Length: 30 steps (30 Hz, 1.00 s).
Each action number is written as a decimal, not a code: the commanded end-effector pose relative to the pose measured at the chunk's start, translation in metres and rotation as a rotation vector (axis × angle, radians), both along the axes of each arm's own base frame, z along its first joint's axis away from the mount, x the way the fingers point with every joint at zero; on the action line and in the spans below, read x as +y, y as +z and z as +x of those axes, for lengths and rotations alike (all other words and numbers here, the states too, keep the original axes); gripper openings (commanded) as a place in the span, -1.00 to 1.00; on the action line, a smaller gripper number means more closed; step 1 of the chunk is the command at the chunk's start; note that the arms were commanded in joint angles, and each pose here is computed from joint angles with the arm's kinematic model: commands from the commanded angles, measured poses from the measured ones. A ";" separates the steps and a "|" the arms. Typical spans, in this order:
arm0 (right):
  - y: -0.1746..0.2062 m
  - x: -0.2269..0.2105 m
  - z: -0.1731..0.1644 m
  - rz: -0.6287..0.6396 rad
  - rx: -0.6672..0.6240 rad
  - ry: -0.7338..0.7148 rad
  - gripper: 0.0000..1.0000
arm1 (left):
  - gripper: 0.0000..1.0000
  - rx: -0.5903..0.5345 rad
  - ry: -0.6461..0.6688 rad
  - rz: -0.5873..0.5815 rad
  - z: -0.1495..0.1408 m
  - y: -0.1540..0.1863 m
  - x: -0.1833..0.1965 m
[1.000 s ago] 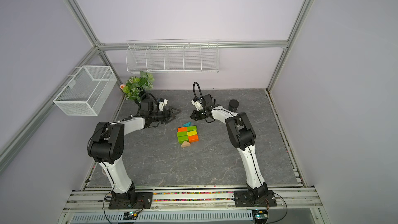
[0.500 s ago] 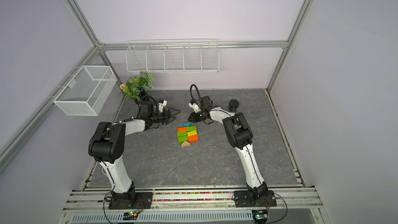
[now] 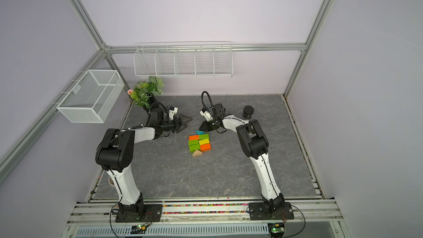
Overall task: Assemble a piece of candy with building blocks
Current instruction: Assemble the building block at the center of the board, then adjust the building block at the center of the board.
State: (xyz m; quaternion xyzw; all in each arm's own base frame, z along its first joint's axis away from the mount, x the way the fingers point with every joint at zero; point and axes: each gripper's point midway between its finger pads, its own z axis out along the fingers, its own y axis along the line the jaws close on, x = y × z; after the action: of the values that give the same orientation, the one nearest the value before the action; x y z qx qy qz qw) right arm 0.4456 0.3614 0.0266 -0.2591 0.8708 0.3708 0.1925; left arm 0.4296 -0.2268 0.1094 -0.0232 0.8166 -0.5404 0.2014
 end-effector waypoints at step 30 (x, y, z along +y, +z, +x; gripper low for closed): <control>-0.014 -0.096 -0.080 -0.129 0.049 -0.332 -0.86 | -1.00 0.115 0.380 0.312 -0.101 -0.039 0.055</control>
State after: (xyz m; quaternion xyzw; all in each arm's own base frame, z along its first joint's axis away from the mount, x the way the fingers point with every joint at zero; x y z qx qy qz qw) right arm 0.3793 0.2613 0.0219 -0.1267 0.9258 0.2718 0.2303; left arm 0.3221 -0.1715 0.0728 -0.1594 0.8804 -0.3708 0.2490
